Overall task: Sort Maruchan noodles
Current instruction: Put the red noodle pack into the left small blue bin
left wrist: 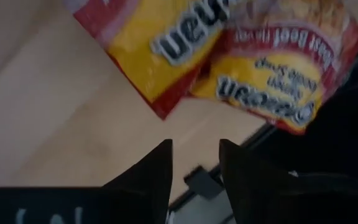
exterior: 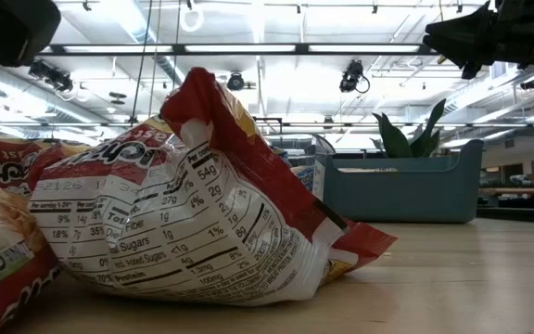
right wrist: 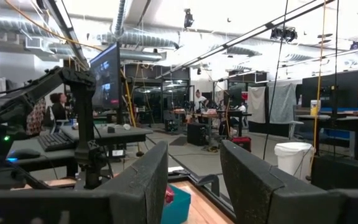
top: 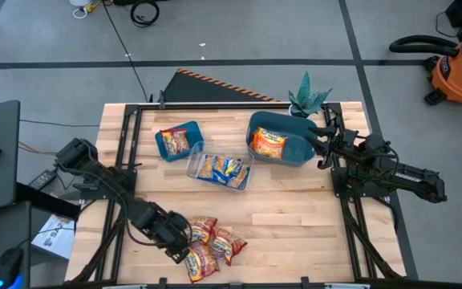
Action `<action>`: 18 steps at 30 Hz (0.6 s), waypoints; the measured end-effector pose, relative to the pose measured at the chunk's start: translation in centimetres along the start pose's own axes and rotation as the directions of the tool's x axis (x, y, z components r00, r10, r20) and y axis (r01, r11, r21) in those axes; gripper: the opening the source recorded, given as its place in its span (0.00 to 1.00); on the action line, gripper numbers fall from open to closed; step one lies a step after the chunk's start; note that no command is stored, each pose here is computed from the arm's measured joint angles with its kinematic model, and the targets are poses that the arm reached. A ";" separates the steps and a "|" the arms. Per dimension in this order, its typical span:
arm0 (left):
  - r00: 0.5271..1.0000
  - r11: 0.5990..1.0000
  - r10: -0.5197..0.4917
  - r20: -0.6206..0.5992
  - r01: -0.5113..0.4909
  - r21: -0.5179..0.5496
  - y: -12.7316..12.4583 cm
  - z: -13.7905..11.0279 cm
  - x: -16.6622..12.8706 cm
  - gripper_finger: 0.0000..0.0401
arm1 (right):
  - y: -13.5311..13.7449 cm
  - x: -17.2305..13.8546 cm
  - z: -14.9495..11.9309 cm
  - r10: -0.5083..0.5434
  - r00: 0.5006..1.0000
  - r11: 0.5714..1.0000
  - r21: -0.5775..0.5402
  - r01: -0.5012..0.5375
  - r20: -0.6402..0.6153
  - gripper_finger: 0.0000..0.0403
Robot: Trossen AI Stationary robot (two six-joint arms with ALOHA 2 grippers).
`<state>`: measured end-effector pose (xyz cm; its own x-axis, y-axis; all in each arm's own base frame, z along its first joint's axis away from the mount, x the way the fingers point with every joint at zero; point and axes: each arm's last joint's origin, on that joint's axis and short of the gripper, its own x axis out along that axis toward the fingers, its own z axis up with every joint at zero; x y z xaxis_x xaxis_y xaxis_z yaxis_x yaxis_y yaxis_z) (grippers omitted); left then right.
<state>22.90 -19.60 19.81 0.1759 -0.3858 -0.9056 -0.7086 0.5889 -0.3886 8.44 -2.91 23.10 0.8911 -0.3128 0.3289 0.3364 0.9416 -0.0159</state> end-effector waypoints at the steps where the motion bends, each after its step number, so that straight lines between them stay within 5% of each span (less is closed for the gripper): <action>1: 1.000 1.000 0.004 0.018 -0.004 -0.003 0.0 0.1 0.0 0.35 | 0.0 0.0 0.0 0.000 1.000 1.000 0.000 0.000 0.000 0.38; 11: 0.994 0.997 0.082 0.068 -0.081 -0.019 0.8 0.5 -0.1 0.55 | 0.0 0.0 0.0 0.000 1.000 1.000 -0.002 0.000 0.000 0.38; 18: 0.983 0.989 0.138 0.118 -0.144 0.044 1.0 1.1 1.3 0.55 | 0.0 0.0 0.0 0.000 1.000 1.000 -0.002 0.000 0.000 0.38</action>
<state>23.12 -18.73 18.08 0.1563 -0.2142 -0.9642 -0.6961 0.6686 -0.2614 8.44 -2.91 23.09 0.8911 -0.3129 0.3287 0.3371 0.9413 -0.0176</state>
